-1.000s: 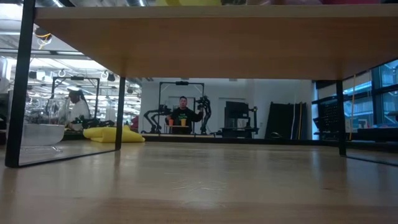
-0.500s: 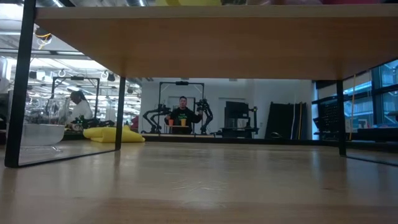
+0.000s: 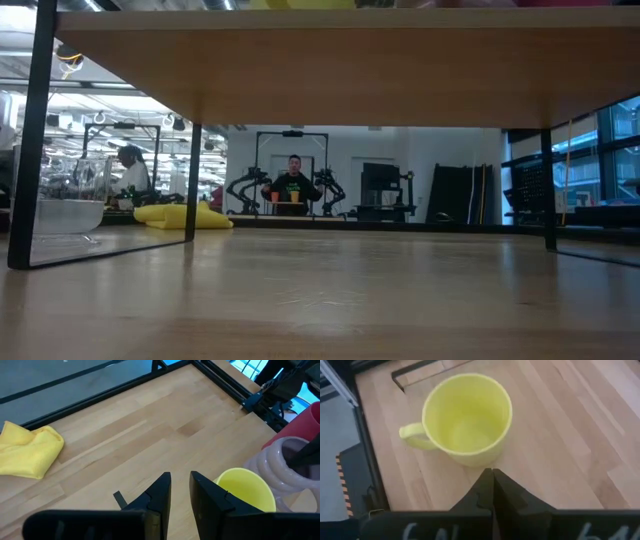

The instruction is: Stack small to large cups/mugs on shelf

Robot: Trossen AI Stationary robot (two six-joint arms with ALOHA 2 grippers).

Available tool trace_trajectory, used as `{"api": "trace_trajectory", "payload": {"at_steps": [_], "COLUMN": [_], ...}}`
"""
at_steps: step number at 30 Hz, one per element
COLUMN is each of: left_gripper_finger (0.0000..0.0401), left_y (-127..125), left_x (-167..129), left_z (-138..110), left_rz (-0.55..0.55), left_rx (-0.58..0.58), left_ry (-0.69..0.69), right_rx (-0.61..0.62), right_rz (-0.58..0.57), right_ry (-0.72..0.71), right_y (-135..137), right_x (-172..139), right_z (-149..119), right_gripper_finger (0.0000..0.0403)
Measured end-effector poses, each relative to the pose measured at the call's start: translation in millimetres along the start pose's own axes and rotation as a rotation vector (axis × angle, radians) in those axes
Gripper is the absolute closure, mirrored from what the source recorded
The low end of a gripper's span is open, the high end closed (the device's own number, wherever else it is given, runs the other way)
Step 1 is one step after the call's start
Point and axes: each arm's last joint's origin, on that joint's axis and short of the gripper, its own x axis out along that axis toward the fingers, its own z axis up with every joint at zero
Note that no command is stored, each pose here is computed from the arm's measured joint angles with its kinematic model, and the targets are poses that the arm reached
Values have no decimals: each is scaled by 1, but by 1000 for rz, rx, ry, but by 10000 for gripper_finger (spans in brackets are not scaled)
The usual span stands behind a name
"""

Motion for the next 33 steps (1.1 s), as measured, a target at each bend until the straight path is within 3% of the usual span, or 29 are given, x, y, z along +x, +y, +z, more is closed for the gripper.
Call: {"api": "trace_trajectory", "payload": {"at_steps": [20, 33], "left_gripper_finger": [335, 335], "left_y": [0, 0], "left_x": [0, 0], "left_z": [0, 0], "left_rz": [0, 1], "left_rx": [8, 9], "left_ry": [0, 0], "right_rx": [-41, -74], "right_rz": [-76, -6], "right_ry": [103, -61], "right_y": [-11, -2], "right_x": [-1, 2], "right_z": [-7, 10], "right_gripper_finger": [398, 400]}}
